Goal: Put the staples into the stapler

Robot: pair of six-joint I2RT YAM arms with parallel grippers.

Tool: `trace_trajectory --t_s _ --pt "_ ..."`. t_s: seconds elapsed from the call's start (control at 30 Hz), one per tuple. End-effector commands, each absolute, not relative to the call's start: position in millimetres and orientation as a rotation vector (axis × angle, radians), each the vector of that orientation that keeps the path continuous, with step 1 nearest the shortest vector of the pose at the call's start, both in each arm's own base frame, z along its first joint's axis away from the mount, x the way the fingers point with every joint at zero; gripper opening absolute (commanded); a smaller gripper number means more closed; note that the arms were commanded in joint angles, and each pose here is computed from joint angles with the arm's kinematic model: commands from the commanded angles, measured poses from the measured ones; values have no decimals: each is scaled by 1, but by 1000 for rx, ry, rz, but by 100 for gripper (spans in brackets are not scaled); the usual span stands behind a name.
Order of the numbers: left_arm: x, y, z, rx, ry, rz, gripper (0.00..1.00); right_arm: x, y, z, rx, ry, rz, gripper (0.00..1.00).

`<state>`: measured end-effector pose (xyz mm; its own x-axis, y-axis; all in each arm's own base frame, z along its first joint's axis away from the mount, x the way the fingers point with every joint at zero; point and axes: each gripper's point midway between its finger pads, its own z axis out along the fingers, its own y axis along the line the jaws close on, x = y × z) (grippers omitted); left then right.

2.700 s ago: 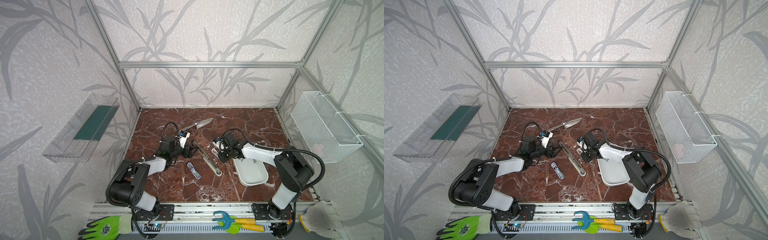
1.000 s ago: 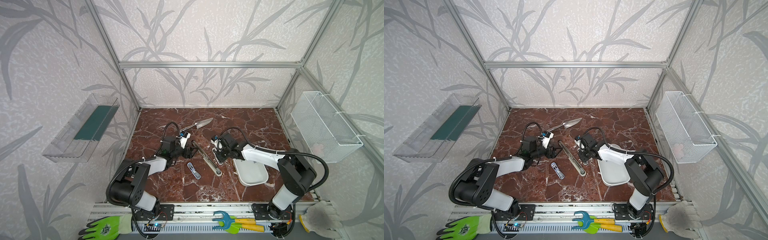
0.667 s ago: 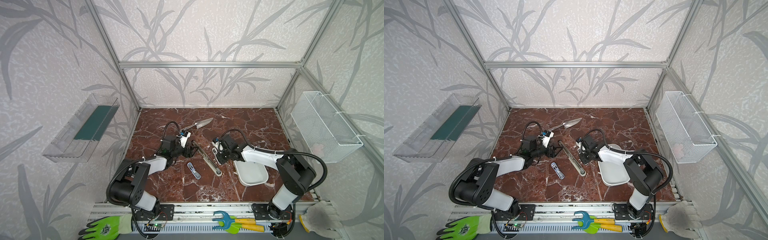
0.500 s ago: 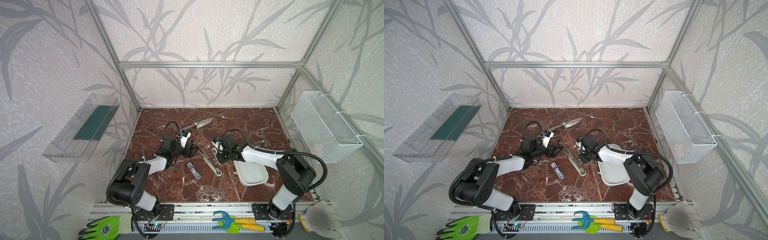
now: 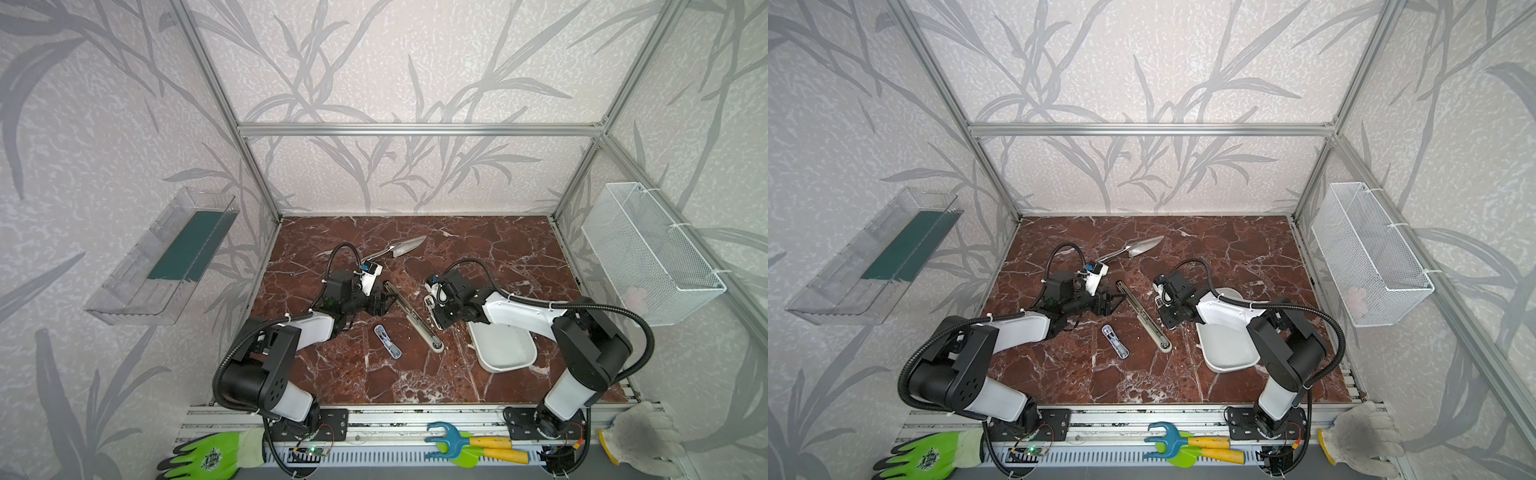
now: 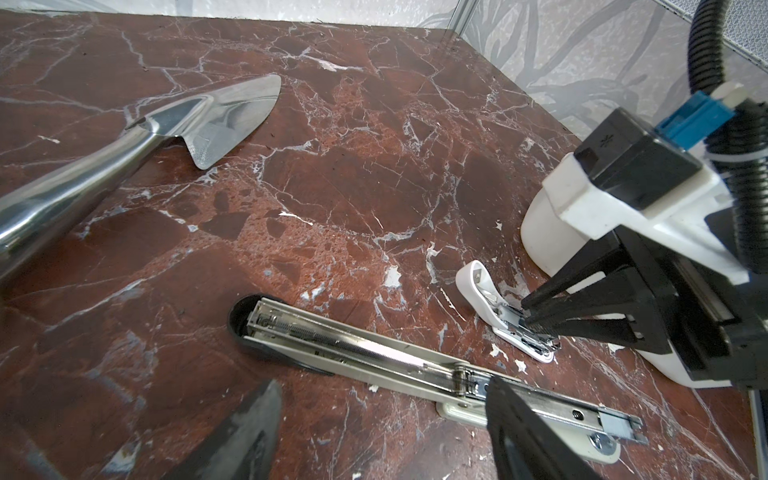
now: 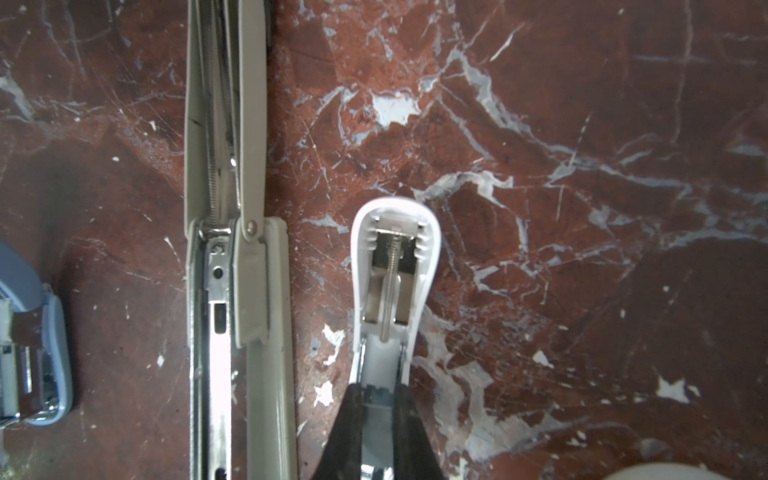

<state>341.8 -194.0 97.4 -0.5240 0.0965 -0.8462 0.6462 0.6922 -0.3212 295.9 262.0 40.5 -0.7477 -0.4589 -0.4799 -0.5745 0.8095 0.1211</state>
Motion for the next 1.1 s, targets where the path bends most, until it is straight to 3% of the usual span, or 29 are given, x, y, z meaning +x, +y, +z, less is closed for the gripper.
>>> trace_trajectory --t_s 0.0,1.07 --pt "347 -196 100 592 2015 -781 78 294 260 36 -756 2576 344 4" --pt "346 -198 100 598 2015 -779 78 296 266 49 -712 2588 302 5"
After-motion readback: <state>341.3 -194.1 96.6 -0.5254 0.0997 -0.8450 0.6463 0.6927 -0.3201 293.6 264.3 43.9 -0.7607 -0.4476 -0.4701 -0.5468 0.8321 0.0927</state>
